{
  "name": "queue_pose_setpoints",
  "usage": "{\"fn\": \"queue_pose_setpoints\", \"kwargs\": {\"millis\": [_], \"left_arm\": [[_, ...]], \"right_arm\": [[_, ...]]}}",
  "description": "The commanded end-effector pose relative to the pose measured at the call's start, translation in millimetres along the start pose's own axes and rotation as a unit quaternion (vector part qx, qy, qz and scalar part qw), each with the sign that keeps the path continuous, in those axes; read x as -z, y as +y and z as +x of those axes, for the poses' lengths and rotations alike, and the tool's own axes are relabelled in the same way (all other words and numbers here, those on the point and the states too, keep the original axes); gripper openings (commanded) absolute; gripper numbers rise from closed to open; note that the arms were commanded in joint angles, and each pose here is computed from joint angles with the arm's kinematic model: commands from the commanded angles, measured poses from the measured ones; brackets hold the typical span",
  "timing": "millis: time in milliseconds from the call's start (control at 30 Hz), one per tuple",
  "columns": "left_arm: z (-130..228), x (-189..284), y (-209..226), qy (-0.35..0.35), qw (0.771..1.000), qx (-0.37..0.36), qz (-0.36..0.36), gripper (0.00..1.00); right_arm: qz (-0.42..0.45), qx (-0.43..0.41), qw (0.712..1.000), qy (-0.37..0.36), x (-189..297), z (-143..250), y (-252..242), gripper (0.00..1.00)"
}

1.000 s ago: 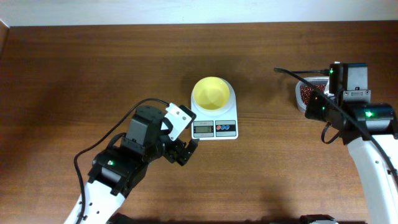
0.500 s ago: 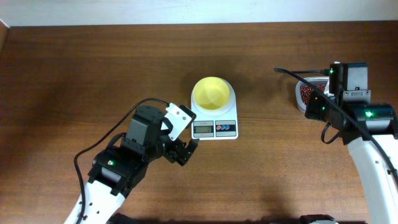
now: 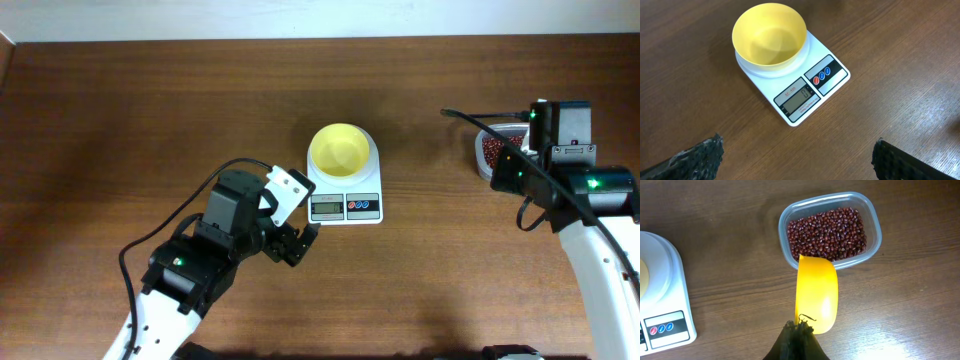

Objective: Scoop item into bowl and weigh 50g on scale
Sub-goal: 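Lower the yellow scoop into the red beans with the right gripper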

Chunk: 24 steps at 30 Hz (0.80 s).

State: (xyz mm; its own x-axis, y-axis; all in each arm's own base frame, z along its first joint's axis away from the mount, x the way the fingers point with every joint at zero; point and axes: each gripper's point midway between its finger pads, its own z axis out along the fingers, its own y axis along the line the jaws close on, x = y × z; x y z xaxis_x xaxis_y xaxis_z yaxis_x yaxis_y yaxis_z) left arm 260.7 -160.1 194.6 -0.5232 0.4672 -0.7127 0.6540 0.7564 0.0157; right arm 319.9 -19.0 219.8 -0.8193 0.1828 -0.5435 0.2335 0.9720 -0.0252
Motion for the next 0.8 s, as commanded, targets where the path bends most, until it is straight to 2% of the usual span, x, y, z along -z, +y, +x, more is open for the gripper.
{"fn": "queue_pose_setpoints", "kwargs": {"millis": [0,333,500,767], "left_arm": [[3,-2,-4,0.003,1.0,-0.009,0.01,0.99],[3,-2,-4,0.004,1.0,-0.009,0.01,0.99],[3,-2,-4,0.004,1.0,-0.009,0.01,0.99],[3,-2,-4,0.004,1.0,-0.009,0.01,0.99]], "right_arm": [[-0.008,-0.005,1.0,-0.018,5,-10,4,0.04],[-0.002,-0.009,1.0,-0.026,4,-15,1,0.04],[0.023,-0.021,0.999,-0.009,-12,-18,-28,0.04],[-0.045,0.015,0.999,-0.016,-53,-41,-49,0.04]]}}
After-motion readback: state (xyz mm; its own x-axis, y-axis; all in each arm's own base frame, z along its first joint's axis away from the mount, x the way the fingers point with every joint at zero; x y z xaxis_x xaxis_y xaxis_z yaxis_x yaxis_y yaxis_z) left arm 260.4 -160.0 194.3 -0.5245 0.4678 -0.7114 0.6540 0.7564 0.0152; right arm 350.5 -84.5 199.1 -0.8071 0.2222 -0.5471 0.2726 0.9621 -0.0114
